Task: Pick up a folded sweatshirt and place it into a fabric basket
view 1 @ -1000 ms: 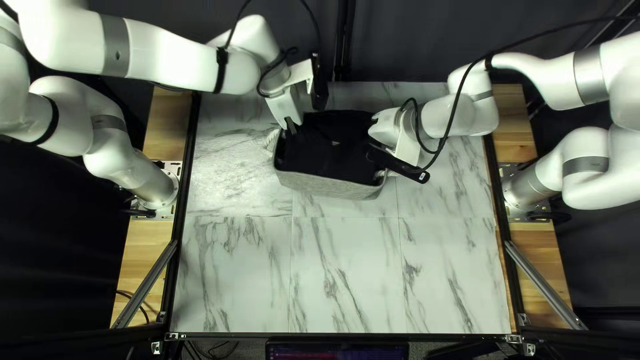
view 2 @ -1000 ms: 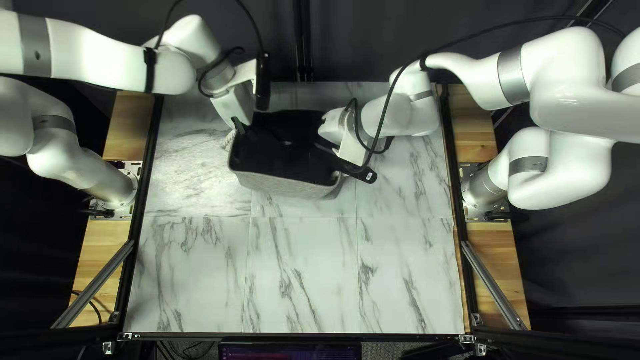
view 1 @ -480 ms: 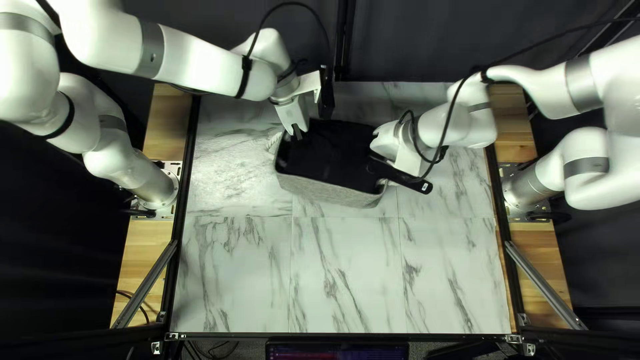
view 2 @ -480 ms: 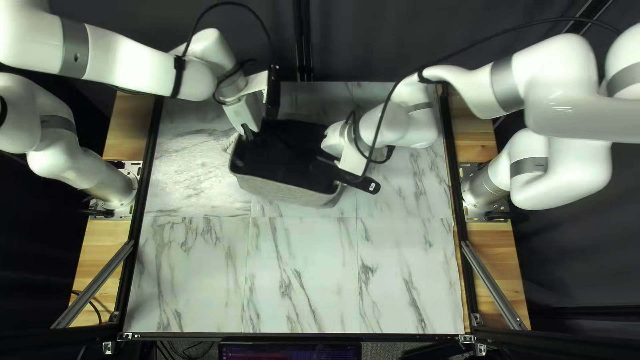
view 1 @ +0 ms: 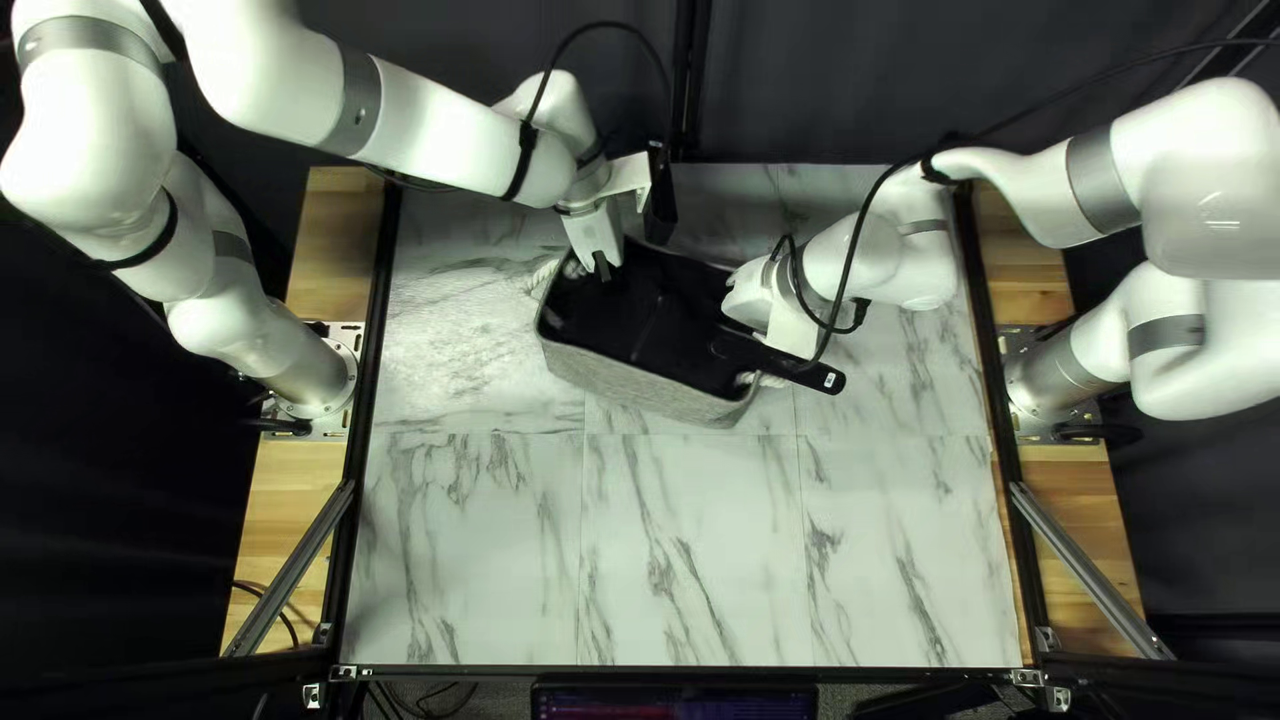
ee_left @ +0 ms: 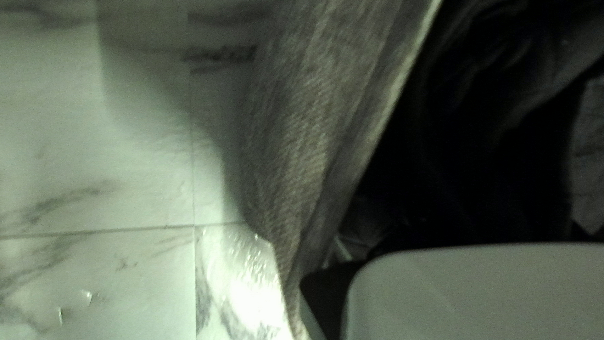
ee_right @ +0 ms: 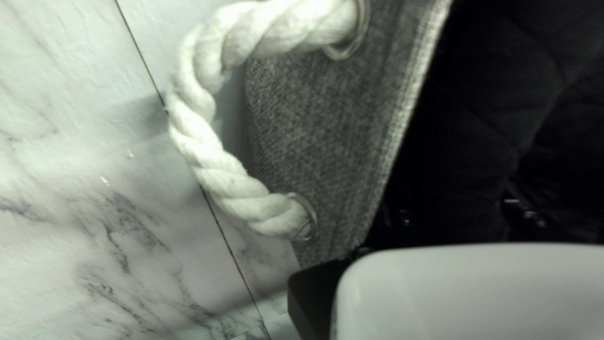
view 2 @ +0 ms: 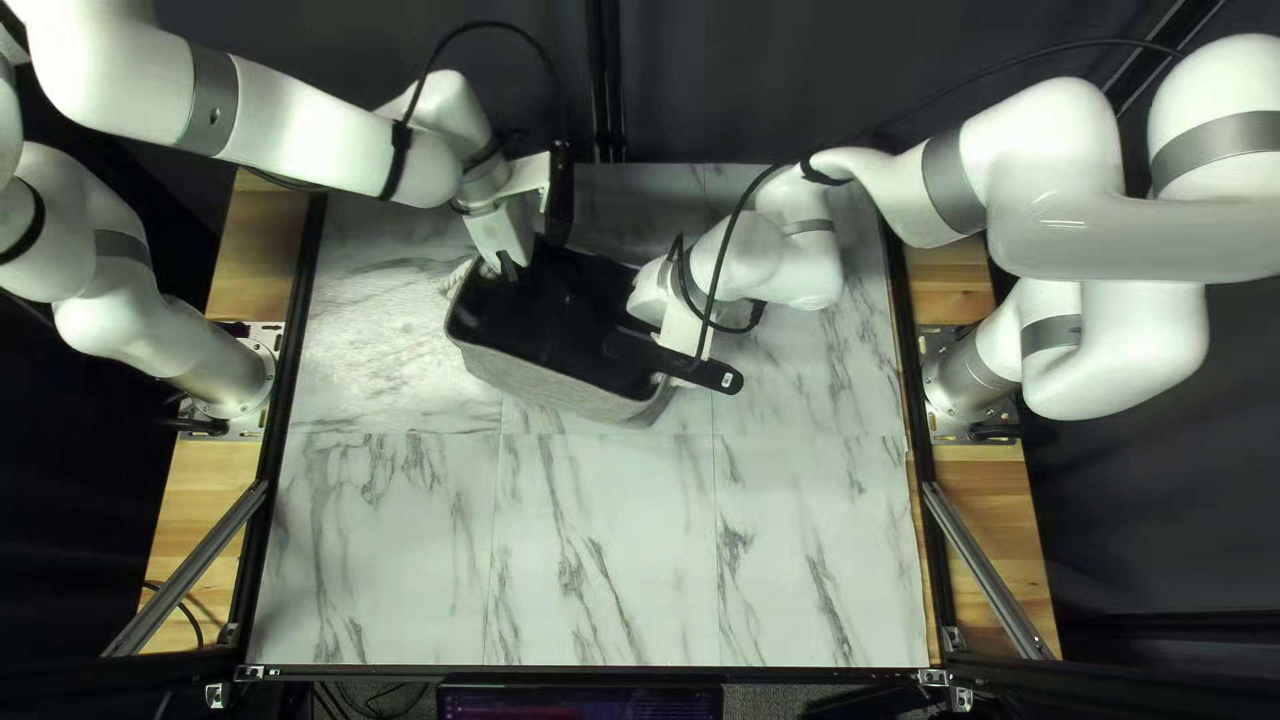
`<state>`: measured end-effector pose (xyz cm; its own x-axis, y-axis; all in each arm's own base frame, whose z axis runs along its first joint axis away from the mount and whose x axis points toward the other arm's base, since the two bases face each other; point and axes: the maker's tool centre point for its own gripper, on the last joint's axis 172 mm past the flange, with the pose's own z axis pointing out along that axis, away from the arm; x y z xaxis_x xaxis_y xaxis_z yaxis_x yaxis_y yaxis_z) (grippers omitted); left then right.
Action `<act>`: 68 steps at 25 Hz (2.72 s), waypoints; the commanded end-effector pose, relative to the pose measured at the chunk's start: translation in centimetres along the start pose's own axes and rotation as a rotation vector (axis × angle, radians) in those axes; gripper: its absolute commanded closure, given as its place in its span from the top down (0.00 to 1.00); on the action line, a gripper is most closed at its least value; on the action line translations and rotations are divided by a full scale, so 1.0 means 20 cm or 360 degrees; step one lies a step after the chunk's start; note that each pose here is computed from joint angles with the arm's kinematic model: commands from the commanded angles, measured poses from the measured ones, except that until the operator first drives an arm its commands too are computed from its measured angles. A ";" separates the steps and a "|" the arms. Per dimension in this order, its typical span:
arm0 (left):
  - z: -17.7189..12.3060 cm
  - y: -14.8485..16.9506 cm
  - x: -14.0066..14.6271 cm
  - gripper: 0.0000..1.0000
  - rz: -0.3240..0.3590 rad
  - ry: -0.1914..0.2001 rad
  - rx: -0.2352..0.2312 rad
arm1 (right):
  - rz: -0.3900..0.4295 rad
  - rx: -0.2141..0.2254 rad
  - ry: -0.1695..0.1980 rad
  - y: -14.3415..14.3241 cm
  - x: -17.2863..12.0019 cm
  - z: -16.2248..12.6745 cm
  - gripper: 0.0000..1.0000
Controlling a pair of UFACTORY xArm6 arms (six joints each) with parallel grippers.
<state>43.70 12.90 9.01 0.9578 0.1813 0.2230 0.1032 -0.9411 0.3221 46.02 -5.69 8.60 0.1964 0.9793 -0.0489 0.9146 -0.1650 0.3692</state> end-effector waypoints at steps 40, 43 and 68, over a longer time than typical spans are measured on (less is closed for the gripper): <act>-0.10 0.19 -0.07 1.00 -0.0136 0.0047 0.0089 | 0.0072 -0.0005 -0.0034 0.06 -0.16 -0.15 1.00; -0.16 0.22 -0.08 1.00 -0.0116 0.0074 0.0094 | 0.0079 -0.0031 -0.0040 0.07 -0.15 -0.21 1.00; -0.87 0.65 -0.16 1.00 -0.0002 0.0165 0.0288 | 0.0624 -0.0264 0.0164 0.18 -0.33 -0.81 1.00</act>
<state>39.22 5.69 26.93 0.9183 0.2163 0.3316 0.1635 -0.9700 0.1801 42.32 -9.81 22.39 0.4201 0.9007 0.1109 0.7665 -0.4176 0.4880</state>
